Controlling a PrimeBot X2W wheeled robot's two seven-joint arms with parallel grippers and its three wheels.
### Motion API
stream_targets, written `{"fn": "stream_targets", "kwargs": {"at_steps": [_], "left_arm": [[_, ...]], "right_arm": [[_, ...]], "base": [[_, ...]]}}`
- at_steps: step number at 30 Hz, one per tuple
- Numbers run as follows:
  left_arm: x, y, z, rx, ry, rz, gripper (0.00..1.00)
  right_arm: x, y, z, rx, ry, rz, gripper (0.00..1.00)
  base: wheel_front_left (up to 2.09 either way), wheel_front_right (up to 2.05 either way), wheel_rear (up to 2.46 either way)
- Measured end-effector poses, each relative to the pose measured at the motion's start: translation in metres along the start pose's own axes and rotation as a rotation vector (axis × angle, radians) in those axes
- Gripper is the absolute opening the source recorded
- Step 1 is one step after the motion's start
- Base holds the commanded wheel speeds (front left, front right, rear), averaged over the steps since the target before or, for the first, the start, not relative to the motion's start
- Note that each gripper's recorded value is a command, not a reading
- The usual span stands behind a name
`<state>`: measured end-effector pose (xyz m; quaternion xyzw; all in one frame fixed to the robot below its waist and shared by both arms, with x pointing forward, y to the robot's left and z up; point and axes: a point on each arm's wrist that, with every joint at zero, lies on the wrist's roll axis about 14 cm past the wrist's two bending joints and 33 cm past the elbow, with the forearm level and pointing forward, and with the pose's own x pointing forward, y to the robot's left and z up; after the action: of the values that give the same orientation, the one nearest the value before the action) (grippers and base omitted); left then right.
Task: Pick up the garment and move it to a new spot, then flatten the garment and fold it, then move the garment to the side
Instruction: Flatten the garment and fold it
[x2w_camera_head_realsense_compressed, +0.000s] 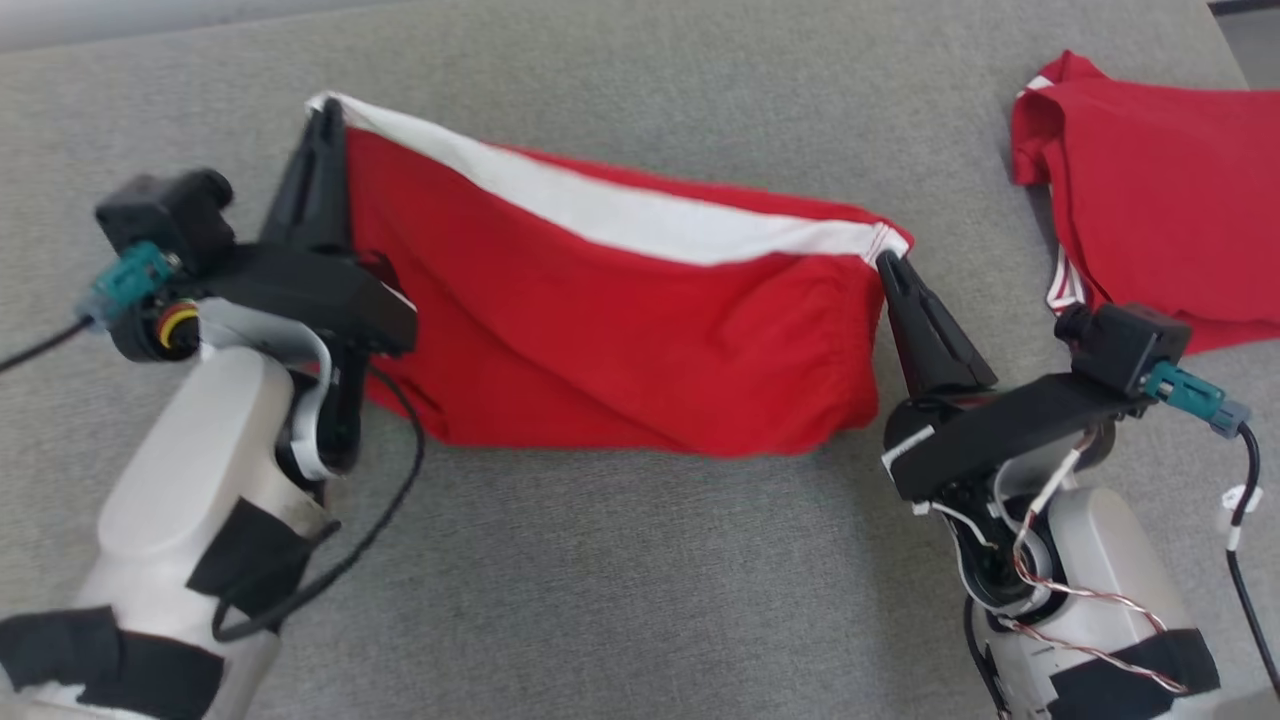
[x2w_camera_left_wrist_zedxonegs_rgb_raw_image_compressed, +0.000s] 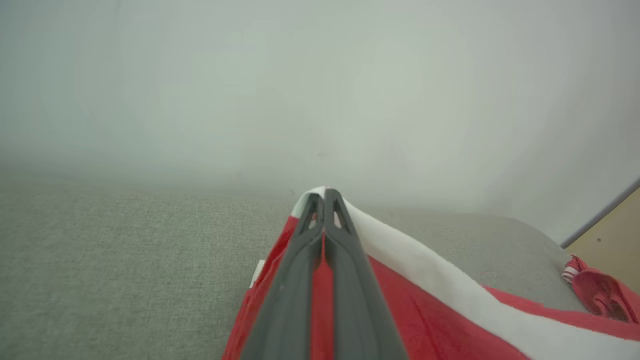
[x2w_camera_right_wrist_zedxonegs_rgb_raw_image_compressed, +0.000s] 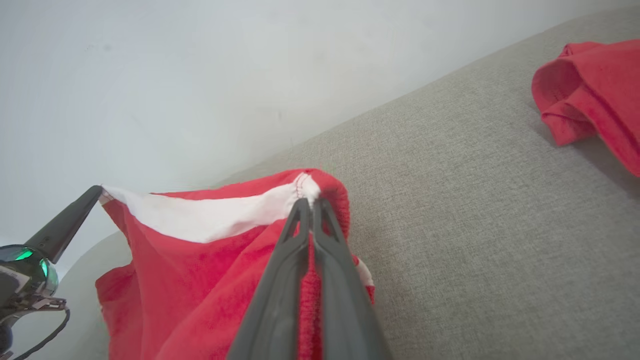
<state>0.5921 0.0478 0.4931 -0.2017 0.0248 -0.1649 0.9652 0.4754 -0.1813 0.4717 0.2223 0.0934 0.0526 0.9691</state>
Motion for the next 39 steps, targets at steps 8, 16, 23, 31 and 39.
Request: {"fn": "stream_targets", "kwargs": {"at_steps": [8,16,23,31,39], "left_arm": [[0.016,0.013,-0.028,0.08,0.071,0.035,1.0],[0.006,0.031,-0.025,0.188,0.084,0.077,1.0],[-0.051,0.051,-0.05,0.184,0.199,0.159,1.0],[-0.072,0.046,-0.06,0.094,0.288,0.194,1.0],[-0.07,0.045,-0.089,0.009,0.409,0.241,1.0]], "right_arm": [[0.008,-0.004,-0.015,0.019,0.037,-0.015,1.0],[0.002,0.001,-0.023,0.017,0.08,0.012,1.0],[-0.044,-0.013,-0.017,0.02,0.081,-0.035,1.0],[-0.078,0.0,-0.015,0.032,0.074,-0.038,1.0],[-0.093,-0.001,-0.012,0.01,0.071,-0.063,1.0]], "base": [[0.0,0.0,0.0],[0.0,0.0,0.0],[0.0,0.0,0.0],[0.0,0.0,0.0],[0.0,0.0,0.0]]}}
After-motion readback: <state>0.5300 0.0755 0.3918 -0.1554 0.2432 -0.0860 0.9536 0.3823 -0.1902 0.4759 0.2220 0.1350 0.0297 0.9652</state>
